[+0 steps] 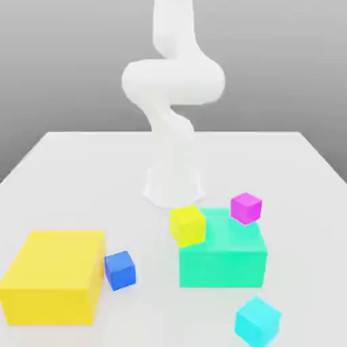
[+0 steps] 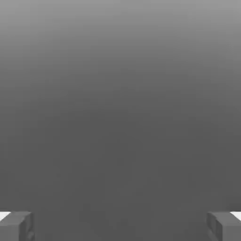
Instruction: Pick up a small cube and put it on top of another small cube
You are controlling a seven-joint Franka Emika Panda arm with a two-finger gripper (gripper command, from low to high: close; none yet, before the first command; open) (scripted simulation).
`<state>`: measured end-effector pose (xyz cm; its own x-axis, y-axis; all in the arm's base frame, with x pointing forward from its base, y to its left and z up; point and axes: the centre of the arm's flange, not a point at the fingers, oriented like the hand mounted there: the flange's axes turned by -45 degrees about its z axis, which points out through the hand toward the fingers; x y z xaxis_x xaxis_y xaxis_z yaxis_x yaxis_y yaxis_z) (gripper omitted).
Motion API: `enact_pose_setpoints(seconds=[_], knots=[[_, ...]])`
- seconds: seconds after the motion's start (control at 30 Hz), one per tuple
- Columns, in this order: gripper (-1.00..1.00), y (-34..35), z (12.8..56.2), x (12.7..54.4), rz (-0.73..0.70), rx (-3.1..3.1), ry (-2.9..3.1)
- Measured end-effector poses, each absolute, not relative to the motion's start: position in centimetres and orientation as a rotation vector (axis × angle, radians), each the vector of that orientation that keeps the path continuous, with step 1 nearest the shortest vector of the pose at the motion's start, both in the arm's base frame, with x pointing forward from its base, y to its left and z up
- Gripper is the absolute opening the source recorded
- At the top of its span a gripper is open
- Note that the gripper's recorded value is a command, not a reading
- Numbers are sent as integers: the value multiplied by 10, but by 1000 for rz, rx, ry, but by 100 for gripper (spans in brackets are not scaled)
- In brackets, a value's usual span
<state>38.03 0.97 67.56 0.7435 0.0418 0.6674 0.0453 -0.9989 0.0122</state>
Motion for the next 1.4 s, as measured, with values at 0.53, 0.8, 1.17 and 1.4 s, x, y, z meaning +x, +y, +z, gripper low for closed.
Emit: enact_pose_setpoints(seconds=[0.53,0.8,1.17,1.4], knots=[[0,99,396,496,-450,-3027,-707],[0,138,244,479,-107,-2970,-1021],[-100,146,141,466,0,-2939,-1110],[-100,146,182,466,1,-2939,-1111]])
